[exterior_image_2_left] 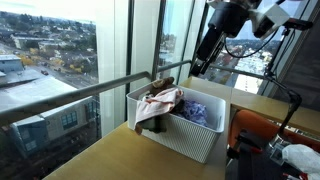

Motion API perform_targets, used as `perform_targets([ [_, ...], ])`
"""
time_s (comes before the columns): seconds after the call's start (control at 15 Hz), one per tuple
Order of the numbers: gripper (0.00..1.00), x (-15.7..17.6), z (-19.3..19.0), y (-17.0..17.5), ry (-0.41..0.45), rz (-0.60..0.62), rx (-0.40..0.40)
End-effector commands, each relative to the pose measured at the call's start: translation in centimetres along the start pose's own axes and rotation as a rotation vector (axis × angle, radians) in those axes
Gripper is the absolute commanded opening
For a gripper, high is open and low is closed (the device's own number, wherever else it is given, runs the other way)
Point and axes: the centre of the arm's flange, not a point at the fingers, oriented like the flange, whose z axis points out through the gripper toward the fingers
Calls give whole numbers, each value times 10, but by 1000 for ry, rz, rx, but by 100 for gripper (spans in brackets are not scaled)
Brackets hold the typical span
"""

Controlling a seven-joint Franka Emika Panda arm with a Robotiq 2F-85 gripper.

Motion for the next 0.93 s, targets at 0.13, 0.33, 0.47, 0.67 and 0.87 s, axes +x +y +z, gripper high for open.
perform_targets([
  [0.13, 100, 60, 74, 36, 64, -88, -128],
  [0.33, 100, 67, 101, 66, 43, -106, -175],
  [0.47, 100, 66, 115, 87, 3, -110, -184],
  [0.67, 100, 59, 134, 105, -22, -103, -187],
  [0.87, 100, 50, 159, 106, -47, -92, -186],
])
